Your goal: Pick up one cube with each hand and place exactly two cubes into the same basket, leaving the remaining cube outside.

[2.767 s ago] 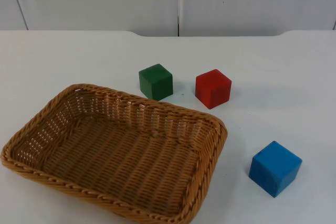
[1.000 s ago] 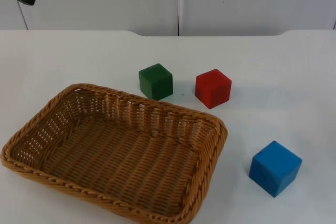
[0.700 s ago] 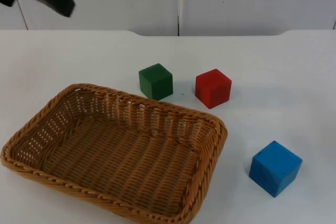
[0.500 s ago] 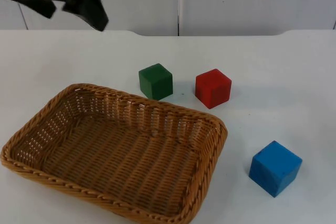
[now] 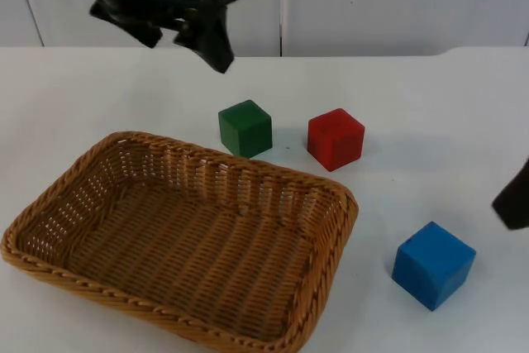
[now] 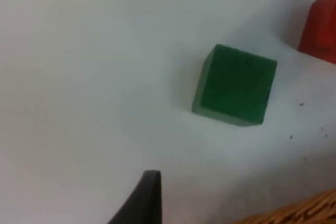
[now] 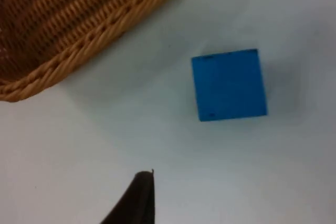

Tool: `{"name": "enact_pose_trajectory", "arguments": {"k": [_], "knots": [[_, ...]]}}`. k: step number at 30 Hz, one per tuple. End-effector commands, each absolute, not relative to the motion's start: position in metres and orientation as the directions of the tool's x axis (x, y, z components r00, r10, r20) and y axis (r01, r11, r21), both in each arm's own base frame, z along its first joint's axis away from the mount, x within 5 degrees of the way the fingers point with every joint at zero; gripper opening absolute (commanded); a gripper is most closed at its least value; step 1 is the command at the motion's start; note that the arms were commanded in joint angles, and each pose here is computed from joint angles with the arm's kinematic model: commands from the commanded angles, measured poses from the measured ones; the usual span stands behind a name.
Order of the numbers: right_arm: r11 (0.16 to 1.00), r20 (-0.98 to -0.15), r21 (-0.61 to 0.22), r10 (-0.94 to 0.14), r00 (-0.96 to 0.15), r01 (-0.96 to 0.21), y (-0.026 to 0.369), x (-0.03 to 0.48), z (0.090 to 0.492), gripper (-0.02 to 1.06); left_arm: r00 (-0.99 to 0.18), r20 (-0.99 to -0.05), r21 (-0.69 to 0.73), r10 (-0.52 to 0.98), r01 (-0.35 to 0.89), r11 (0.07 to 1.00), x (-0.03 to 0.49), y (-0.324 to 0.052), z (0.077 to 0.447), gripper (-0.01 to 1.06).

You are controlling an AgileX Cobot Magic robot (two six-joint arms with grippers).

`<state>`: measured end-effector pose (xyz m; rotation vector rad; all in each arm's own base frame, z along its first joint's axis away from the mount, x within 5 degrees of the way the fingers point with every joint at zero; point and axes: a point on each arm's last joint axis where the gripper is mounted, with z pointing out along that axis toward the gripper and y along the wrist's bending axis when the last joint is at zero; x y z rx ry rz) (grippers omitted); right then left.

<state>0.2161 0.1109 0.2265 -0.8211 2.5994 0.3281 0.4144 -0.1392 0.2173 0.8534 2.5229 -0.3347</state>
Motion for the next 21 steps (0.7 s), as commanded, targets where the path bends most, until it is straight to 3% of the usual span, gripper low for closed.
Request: {"name": "enact_pose_trajectory", "arguments": {"k": [1, 11, 21], "knots": [[0.786, -0.436, 0.073, -0.529, -0.728, -0.614, 0.124, 0.218, 0.221, 1.03, -0.688, -0.483, -0.090, 0.542, 0.654, 0.751, 0.416, -0.157, 0.213, 1.05], [0.805, -0.386, -0.061, -0.565, -0.729, -0.591, 0.142, 0.222, 0.198, 1.03, -0.648, -0.466, -0.073, 0.603, 0.707, 0.704, 0.417, -0.187, 0.192, 1.05], [0.813, -0.409, -0.078, -0.554, -0.725, -0.577, 0.156, 0.236, 0.171, 1.03, -0.642, -0.450, -0.081, 0.621, 0.721, 0.688, 0.425, -0.201, 0.172, 1.05]]}}
